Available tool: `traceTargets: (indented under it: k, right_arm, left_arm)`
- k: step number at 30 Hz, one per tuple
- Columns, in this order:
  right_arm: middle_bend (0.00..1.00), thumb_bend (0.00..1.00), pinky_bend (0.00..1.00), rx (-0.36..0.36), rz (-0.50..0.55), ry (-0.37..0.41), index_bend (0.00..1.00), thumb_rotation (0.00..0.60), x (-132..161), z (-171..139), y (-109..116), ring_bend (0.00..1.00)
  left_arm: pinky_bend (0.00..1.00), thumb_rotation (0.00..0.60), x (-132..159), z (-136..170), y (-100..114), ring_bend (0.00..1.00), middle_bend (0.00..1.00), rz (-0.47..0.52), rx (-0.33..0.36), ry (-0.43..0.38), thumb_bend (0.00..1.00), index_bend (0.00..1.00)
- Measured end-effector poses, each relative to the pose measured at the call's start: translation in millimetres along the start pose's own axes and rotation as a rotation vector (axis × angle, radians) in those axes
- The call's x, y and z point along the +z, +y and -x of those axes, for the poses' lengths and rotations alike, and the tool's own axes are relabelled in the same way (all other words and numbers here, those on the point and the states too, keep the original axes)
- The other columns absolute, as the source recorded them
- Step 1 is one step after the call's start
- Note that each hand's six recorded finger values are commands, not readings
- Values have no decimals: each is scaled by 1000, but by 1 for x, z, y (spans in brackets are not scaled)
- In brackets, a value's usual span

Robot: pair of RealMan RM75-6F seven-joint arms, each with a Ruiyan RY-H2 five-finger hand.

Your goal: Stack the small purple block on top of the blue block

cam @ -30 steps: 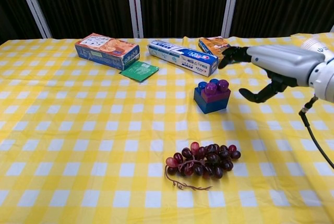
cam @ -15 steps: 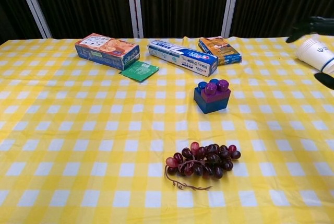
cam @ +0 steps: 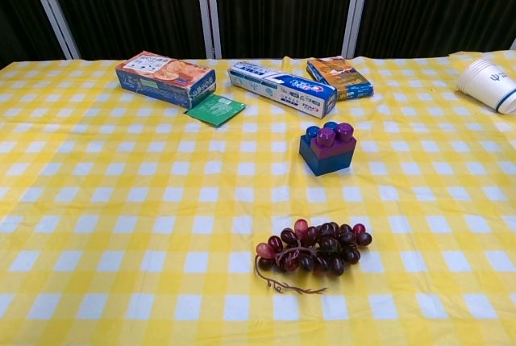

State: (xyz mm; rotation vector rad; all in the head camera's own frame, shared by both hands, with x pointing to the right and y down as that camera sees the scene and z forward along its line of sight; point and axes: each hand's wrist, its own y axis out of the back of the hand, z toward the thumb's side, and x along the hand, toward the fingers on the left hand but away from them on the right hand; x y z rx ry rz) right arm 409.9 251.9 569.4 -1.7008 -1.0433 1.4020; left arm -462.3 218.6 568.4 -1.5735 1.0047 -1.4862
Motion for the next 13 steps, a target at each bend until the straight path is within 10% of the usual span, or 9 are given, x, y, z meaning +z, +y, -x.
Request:
traceTargets:
  k: [13]
  right_arm:
    - [0,390,0,-54,1,-39,51,600,-10,-7,8,0]
  left_arm:
    - [50,600,-2,0,5,0,0,-7,22,-8,315,152]
